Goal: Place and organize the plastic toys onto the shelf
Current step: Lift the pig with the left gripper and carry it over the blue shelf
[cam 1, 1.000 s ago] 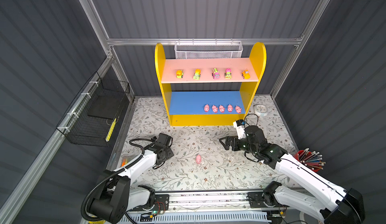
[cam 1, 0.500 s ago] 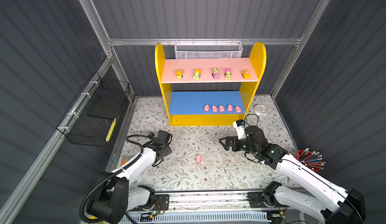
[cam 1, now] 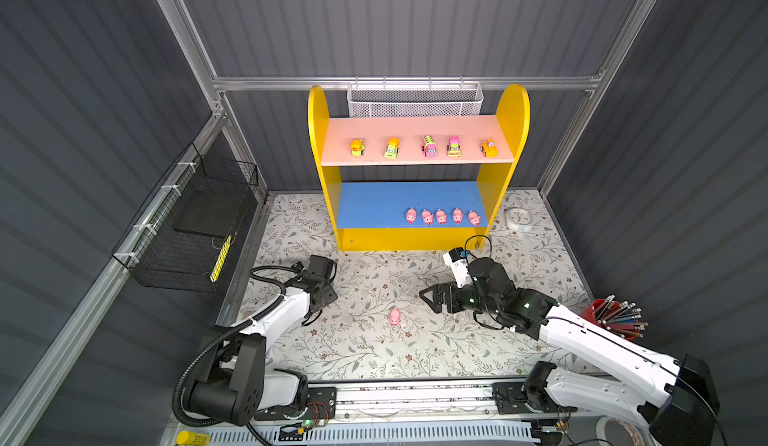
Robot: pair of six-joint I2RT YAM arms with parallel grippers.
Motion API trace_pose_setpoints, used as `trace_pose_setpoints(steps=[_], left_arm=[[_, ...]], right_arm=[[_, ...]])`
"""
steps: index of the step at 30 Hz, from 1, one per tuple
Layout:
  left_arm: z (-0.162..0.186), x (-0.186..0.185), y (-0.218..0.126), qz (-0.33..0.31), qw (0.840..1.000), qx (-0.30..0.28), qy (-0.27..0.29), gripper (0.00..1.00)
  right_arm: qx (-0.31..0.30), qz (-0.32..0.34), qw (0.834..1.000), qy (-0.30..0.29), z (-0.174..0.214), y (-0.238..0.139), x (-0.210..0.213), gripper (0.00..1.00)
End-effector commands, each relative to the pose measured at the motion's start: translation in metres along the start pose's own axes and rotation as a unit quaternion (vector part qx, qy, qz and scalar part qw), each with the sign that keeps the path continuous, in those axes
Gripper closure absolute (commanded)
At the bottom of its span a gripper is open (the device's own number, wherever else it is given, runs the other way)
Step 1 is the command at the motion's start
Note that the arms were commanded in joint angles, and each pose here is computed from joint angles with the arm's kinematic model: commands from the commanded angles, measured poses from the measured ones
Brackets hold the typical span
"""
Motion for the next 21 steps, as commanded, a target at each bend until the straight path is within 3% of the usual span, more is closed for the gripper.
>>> trace_pose_setpoints(steps=[1,8,21], left_arm=[[0.008,0.006,0.004,-0.002,1.0,0.012,0.006,0.37],[0.018,0.013,0.009,-0.005,1.0,0.022,0.001,0.41],[0.018,0.016,0.011,-0.017,1.0,0.016,0.013,0.57]], right_arm=[[-0.024,-0.01,1.0,-0.001,-0.013,-0.006,0.009,0.01],[-0.022,-0.005,1.0,-0.005,-0.013,-0.006,0.009,0.01],[-0.02,0.007,1.0,-0.007,-0.013,-0.003,0.006,0.01]])
Point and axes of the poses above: each gripper's point midway between its finger pads, its own y axis out along the fingers, its own x axis along the line the jaws close on, z = x × y, the point moved 8 cm from there along -y, back along the fingers, and after that the axes turned 1 degree about -y, right-handed, at the moved point
